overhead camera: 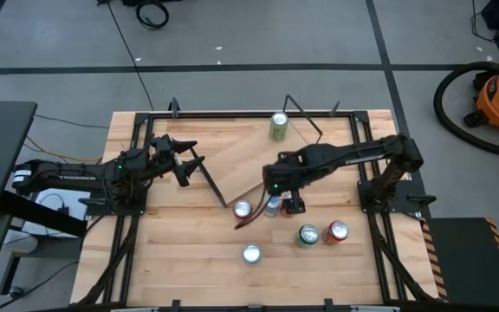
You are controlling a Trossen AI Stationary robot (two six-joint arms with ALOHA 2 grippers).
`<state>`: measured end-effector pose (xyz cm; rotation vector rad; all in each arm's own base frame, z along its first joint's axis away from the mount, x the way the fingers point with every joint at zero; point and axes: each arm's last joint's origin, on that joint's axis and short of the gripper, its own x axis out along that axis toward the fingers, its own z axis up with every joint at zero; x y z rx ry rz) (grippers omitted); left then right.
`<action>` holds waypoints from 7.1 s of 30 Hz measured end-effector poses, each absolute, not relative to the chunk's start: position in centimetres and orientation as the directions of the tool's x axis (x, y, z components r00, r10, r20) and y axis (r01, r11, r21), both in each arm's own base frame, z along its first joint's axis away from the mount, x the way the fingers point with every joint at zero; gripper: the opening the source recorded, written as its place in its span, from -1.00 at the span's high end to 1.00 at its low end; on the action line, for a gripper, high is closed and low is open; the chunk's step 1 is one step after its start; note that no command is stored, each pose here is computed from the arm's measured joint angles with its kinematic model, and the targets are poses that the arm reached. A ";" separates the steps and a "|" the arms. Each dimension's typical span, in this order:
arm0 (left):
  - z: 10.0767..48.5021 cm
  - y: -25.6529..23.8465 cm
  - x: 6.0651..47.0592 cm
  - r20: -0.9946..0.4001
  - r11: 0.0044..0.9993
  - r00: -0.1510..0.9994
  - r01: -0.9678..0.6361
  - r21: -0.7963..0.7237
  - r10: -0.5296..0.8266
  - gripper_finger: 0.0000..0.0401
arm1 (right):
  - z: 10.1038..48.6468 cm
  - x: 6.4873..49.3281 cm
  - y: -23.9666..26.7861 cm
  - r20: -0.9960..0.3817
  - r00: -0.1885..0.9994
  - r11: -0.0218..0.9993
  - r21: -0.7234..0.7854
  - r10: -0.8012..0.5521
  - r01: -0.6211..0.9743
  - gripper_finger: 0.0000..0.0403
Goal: Place canned beverage on shelf
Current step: Put the top orange soda can on the shelf aligned with the light green soda can, then put the blue soda can on the shelf
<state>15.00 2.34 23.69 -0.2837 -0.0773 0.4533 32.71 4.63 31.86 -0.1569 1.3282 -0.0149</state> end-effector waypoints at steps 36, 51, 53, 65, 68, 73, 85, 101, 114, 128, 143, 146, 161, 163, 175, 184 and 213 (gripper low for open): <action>23.7 2.3 15.0 0.012 0.865 0.897 -0.423 -0.270 0.442 -0.78 | 23.8 30.9 6.4 -0.984 0.163 0.996 -0.082 -0.075 -0.032 -0.99; 23.7 2.3 15.0 0.013 0.864 0.897 -0.422 -0.274 0.442 -0.78 | 21.2 30.9 3.8 -0.987 0.160 0.995 -0.036 -0.021 -0.091 -0.78; 23.7 2.3 15.0 0.013 0.864 0.897 -0.422 -0.274 0.442 -0.78 | 21.1 30.9 3.5 -0.988 0.153 0.993 -0.028 -0.011 -0.112 -0.71; 23.7 2.3 15.0 0.012 0.865 0.897 -0.423 -0.270 0.442 -0.78 | 22.4 31.0 1.0 -0.993 0.112 0.986 -0.053 -0.035 -0.160 -0.63; 23.7 2.3 15.0 0.012 0.865 0.897 -0.423 -0.270 0.442 -0.78 | 23.3 31.2 0.2 -0.992 0.117 0.985 -0.058 -0.039 -0.163 -0.63; 23.7 2.3 15.0 0.013 0.865 0.897 -0.423 -0.270 0.442 -0.78 | 24.5 31.0 -1.2 -0.992 0.108 0.981 -0.083 -0.065 -0.173 -0.63; 23.7 2.3 15.0 0.013 0.864 0.897 -0.422 -0.275 0.442 -0.78 | 29.6 27.9 -4.9 -0.946 0.304 0.980 -0.158 -0.114 -0.124 -0.63; 23.7 2.3 15.0 0.013 0.863 0.897 -0.422 -0.279 0.442 -0.78 | 27.4 27.3 -12.4 -0.967 0.221 0.986 -0.145 -0.125 -0.076 -0.63; 23.7 2.4 15.0 0.013 0.862 0.895 -0.425 -0.278 0.446 -0.78 | 27.4 26.5 -15.0 -0.958 0.257 0.989 -0.142 -0.128 -0.036 -0.63; 23.8 2.4 15.0 0.021 0.862 0.895 -0.423 -0.277 0.446 -0.78 | 26.5 28.4 -16.1 -0.978 0.180 0.993 -0.114 -0.106 -0.035 -0.63; 23.8 2.4 15.0 0.020 0.863 0.895 -0.424 -0.273 0.446 -0.78 | 26.8 28.0 -16.7 -0.979 0.159 0.992 -0.125 -0.126 0.014 -0.88; 23.8 2.4 15.0 0.020 0.863 0.895 -0.424 -0.273 0.446 -0.78 | 27.6 28.2 -16.5 -0.978 0.160 0.991 -0.131 -0.131 0.013 -0.93; 23.8 2.4 15.0 0.020 0.864 0.895 -0.424 -0.273 0.445 -0.78 | 33.9 29.2 -13.3 -0.964 0.176 0.980 -0.200 -0.200 0.019 -0.97; 23.8 2.4 15.0 0.020 0.864 0.895 -0.424 -0.273 0.445 -0.78 | 34.0 29.6 -12.3 -0.965 0.178 0.981 -0.194 -0.191 0.002 -0.97; 23.8 2.4 15.0 0.020 0.863 0.895 -0.423 -0.278 0.445 -0.78 | 34.3 32.6 -3.5 -0.945 0.323 0.979 -0.104 -0.044 -0.173 -0.96; 23.8 2.4 15.0 0.020 0.861 0.895 -0.422 -0.282 0.445 -0.78 | 33.3 33.9 3.2 -0.906 0.413 0.929 -0.067 0.096 -0.363 -0.96; 23.8 2.4 15.0 0.021 0.860 0.895 -0.420 -0.289 0.445 -0.78 | 23.1 36.6 5.0 -0.959 0.283 0.925 -0.103 0.005 -0.366 -0.88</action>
